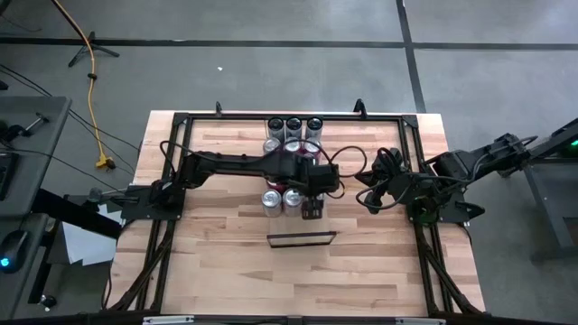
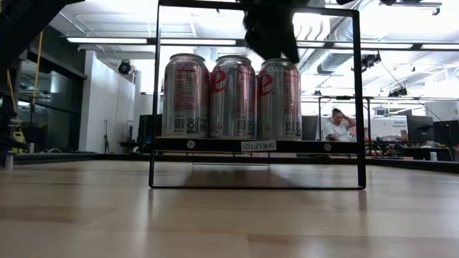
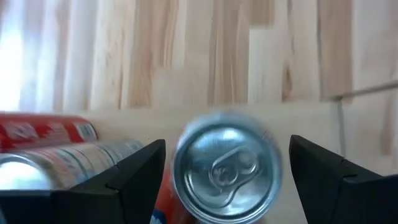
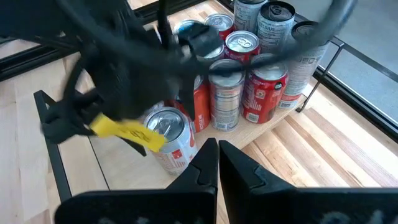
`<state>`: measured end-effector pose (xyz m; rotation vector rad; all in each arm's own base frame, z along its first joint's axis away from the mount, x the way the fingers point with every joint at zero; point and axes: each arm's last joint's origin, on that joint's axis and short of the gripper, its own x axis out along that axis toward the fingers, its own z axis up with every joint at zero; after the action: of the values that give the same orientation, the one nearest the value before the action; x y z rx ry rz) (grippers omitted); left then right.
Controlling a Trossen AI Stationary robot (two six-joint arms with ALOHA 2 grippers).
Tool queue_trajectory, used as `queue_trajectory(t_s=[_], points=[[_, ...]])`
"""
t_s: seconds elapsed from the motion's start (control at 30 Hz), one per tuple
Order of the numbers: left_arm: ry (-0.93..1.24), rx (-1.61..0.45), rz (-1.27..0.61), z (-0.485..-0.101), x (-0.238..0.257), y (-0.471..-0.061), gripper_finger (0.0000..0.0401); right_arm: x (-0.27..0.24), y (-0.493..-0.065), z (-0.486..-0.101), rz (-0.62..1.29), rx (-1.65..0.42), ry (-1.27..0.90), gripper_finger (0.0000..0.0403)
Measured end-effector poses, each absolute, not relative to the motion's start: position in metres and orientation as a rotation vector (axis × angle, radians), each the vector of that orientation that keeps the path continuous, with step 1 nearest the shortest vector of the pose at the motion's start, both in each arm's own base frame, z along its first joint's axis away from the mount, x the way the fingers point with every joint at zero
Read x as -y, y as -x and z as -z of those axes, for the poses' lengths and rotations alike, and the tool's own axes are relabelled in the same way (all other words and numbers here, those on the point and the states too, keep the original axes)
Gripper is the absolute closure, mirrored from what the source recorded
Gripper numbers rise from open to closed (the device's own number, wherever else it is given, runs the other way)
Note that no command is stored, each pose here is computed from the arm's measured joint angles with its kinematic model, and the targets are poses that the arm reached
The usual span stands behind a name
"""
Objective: Place canned beverage on shelf
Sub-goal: Put the red/silver soda can on the shelf aligned with the other red/silver soda cans, then return to Home Position
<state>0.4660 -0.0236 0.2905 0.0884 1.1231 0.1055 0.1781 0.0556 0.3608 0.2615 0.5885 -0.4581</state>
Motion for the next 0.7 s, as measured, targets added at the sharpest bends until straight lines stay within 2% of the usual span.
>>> queue_trajectory(t_s=[0.23, 0.33, 0.43, 0.57, 0.7], points=[[-0.072, -0.992, -0.107, -0.327, 0.023, -0.464, 0.0127, -0.056, -0.178, -0.361, 0.459, -0.589, -0.261, 0.0403], [-0.089, -0.994, -0.082, -0.343, 0.019, -0.452, 0.0128, -0.056, -0.178, -0.361, 0.459, -0.59, -0.26, 0.0403], [-0.01, -1.006, -0.101, -0.365, 0.011, -0.43, 0.0137, -0.055, -0.178, -0.36, 0.458, -0.596, -0.25, 0.0403], [0.018, -0.938, -0.165, -0.399, 0.002, -0.402, 0.0175, -0.055, -0.177, -0.36, 0.46, -0.604, -0.241, 0.0403], [0.004, -0.762, -0.261, -0.447, 0.002, -0.365, 0.0236, -0.055, -0.177, -0.359, 0.458, -0.608, -0.231, 0.0403]])
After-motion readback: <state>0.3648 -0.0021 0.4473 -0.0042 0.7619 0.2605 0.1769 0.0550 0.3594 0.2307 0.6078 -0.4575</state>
